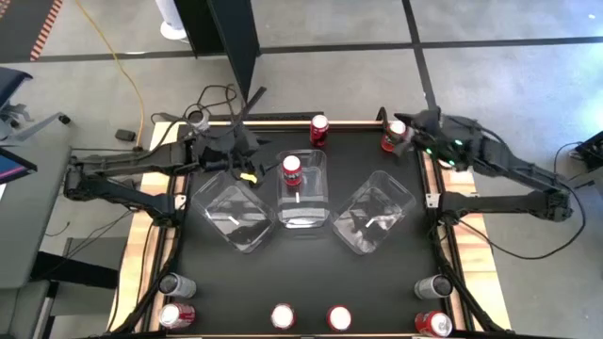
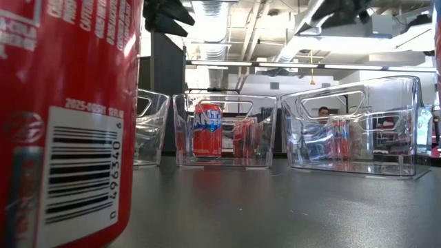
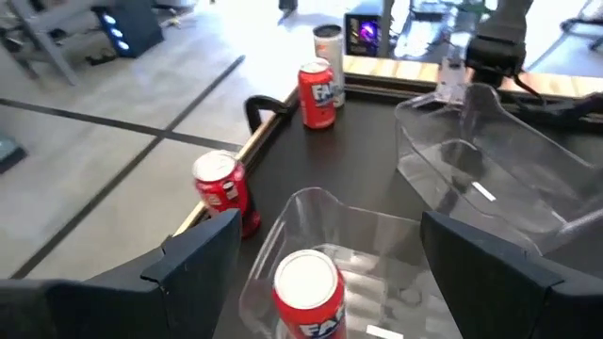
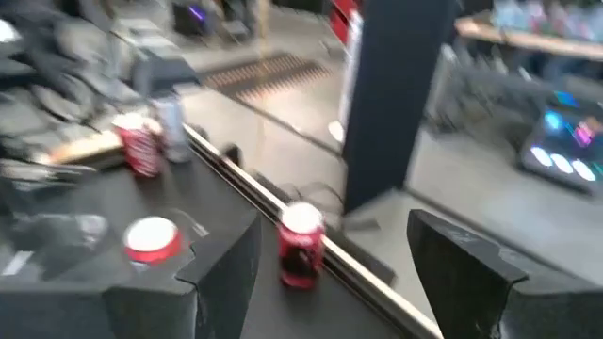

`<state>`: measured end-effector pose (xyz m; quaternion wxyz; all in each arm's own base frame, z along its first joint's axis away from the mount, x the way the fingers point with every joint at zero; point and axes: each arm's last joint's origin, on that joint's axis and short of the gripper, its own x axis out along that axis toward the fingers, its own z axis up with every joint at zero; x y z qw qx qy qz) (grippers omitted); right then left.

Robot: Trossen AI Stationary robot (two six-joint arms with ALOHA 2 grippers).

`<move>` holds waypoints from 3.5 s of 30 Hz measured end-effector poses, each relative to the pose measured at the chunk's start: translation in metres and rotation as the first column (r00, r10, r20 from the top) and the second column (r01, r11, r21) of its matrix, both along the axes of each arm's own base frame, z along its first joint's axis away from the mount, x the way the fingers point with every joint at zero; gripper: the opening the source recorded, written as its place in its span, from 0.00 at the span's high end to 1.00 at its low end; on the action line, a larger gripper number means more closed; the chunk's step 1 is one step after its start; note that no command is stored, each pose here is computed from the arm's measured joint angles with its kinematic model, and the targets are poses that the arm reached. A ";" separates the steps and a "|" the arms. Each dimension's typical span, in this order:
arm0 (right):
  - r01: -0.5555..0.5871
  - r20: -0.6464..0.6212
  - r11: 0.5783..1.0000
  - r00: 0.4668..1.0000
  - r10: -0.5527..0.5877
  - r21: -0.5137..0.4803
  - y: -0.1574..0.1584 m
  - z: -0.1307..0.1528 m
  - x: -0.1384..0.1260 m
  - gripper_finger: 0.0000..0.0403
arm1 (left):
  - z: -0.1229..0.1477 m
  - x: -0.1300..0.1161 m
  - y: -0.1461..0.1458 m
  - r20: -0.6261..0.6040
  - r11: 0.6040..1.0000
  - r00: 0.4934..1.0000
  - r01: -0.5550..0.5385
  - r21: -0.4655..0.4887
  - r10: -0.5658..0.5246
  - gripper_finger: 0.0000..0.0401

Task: Sort soda cans
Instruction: Put the top right white soda can into the right transparent bin

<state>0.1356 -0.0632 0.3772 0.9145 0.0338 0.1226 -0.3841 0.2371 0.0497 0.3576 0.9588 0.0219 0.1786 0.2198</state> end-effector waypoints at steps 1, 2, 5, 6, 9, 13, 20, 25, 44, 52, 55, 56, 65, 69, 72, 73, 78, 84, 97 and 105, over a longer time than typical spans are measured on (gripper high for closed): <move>0.023 -0.015 1.000 1.000 -0.023 0.015 -0.005 -0.001 0.004 0.29 | -0.001 -0.004 -0.001 0.016 1.000 1.000 -0.013 0.008 0.013 0.20; 0.043 -0.020 0.999 0.999 -0.042 0.025 -0.009 -0.002 0.008 0.29 | -0.001 -0.008 -0.003 0.030 0.999 0.999 -0.029 0.019 0.029 0.20; 0.088 -0.072 0.995 0.994 -0.085 0.048 -0.021 -0.009 0.018 0.29 | 0.002 -0.023 -0.004 0.072 0.996 0.995 -0.075 0.055 0.071 0.20; 0.105 -0.086 0.993 0.991 -0.099 0.061 -0.025 -0.012 0.020 0.29 | 0.003 -0.028 -0.003 0.084 0.994 0.992 -0.095 0.058 0.090 0.20; 0.186 -0.097 0.976 0.980 -0.176 0.114 -0.035 -0.015 0.021 0.29 | 0.005 -0.041 -0.002 0.124 0.990 0.984 -0.138 0.042 0.132 0.20; 0.395 -0.129 0.902 0.917 -0.376 0.175 -0.047 -0.019 0.007 0.29 | -0.003 -0.047 -0.003 0.128 0.989 0.981 -0.145 0.011 0.142 0.20; 0.606 -0.218 0.727 0.795 -0.566 0.323 -0.060 -0.037 -0.011 0.29 | -0.021 -0.048 -0.002 0.117 0.986 0.979 -0.169 0.006 0.167 0.20; 0.710 -0.288 0.600 0.701 -0.652 0.370 -0.077 -0.050 -0.016 0.29 | -0.028 -0.047 -0.002 0.112 0.985 0.979 -0.170 0.006 0.169 0.20; 0.800 -0.324 0.396 0.560 -0.762 0.451 -0.107 -0.072 -0.013 0.16 | -0.026 -0.046 -0.002 0.112 0.986 0.984 -0.148 0.071 0.140 0.20; 0.831 -0.350 0.285 0.477 -0.806 0.477 -0.121 -0.089 -0.005 0.08 | -0.025 -0.045 -0.003 0.092 0.987 0.992 -0.102 0.123 0.091 0.20; 0.847 -0.387 0.233 0.442 -0.809 0.478 -0.125 -0.098 -0.001 0.08 | -0.025 -0.045 -0.003 0.080 0.985 0.993 -0.096 0.145 0.085 0.20; 0.851 -0.397 0.221 0.433 -0.809 0.477 -0.127 -0.101 0.000 0.08 | -0.025 -0.045 -0.002 0.076 0.984 0.993 -0.096 0.152 0.085 0.20; 0.868 -0.405 0.144 0.361 -0.840 0.476 -0.131 -0.110 0.002 0.08 | -0.028 -0.047 0.007 0.039 0.989 0.999 -0.026 0.147 0.020 0.20; 0.874 -0.398 0.112 0.325 -0.858 0.473 -0.132 -0.111 0.000 0.08 | -0.030 -0.049 0.011 0.020 0.991 1.000 -0.012 0.134 0.009 0.20; 0.878 -0.402 0.089 0.303 -0.864 0.471 -0.132 -0.111 -0.003 0.08 | -0.032 -0.049 0.013 0.024 0.992 1.000 0.005 0.129 -0.008 0.20; 0.878 -0.399 0.086 0.299 -0.867 0.471 -0.132 -0.111 -0.004 0.08 | -0.033 -0.049 0.013 0.029 0.992 0.999 0.013 0.129 -0.017 0.20; 0.876 -0.384 0.072 0.282 -0.879 0.478 -0.133 -0.111 -0.004 0.08 | -0.034 -0.049 0.015 0.027 0.991 0.999 0.032 0.127 -0.036 0.20; 0.875 -0.368 0.058 0.261 -0.892 0.481 -0.133 -0.110 -0.005 0.09 | -0.034 -0.049 0.016 0.027 0.991 0.998 0.046 0.122 -0.050 0.20; 0.875 -0.364 0.036 0.238 -0.900 0.482 -0.139 -0.117 -0.001 0.09 | -0.035 -0.049 0.015 0.020 0.992 0.999 0.047 0.119 -0.050 0.20; 0.882 -0.372 -0.003 0.195 -0.908 0.471 -0.144 -0.126 0.003 0.09 | -0.036 -0.049 0.015 0.011 0.992 0.999 0.048 0.116 -0.049 0.20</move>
